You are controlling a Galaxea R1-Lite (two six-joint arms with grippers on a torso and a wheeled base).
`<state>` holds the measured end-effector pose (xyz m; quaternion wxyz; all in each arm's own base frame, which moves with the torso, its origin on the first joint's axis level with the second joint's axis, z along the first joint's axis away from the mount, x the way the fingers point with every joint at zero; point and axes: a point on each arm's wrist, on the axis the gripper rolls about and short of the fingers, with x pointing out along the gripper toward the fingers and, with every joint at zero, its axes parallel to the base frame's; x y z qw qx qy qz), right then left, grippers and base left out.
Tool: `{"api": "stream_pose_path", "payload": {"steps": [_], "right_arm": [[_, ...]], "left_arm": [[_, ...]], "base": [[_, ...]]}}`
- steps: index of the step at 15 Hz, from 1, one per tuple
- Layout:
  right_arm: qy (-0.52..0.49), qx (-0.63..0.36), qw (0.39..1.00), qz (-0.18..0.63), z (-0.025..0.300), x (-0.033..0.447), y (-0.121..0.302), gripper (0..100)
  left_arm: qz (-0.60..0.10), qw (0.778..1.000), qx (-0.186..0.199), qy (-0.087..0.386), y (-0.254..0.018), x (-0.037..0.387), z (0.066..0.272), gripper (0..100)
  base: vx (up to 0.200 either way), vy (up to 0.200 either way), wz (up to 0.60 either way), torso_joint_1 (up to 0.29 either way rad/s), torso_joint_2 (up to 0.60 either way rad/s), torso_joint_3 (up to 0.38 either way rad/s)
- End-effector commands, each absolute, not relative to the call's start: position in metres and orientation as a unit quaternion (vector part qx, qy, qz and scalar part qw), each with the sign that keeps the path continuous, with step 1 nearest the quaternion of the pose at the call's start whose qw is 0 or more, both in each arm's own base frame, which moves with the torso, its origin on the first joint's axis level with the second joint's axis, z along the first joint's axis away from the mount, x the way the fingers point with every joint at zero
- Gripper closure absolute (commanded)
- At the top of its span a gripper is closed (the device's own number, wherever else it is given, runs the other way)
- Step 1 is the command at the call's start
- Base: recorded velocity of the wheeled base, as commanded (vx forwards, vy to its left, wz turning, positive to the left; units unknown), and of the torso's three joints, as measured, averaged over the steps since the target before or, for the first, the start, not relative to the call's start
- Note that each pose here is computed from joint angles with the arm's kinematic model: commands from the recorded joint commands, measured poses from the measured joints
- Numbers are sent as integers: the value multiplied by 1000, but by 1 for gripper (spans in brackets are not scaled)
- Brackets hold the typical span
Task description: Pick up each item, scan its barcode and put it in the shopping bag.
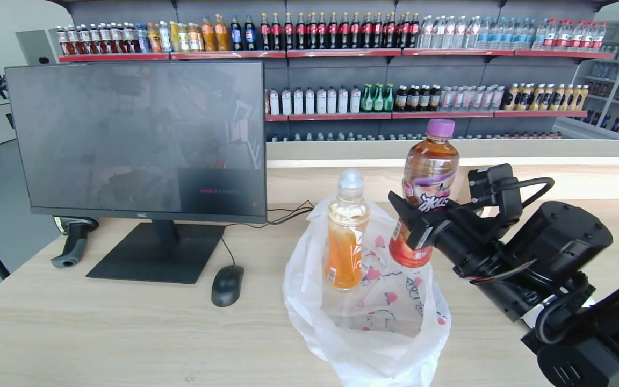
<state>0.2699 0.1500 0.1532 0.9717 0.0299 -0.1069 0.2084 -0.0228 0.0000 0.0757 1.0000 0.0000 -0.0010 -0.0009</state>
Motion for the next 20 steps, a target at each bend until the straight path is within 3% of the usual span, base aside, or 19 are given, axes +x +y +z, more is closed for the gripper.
{"api": "stream_pose_path", "payload": {"steps": [1,12,20], "right_arm": [[-92,25,972,216,141,277,159,100],[-50,12,972,228,108,290,176,100],[-32,5,982,188,99,300,150,100]], "left_arm": [[-1,1000,0,-2,0,-23,76,0],[-1,1000,0,-2,0,-23,76,0],[-1,1000,2,-1,0,-23,76,0]], "base": [[0,0,0,0,0,0],[0,0,0,0,0,0],[0,0,0,0,0,0]]}}
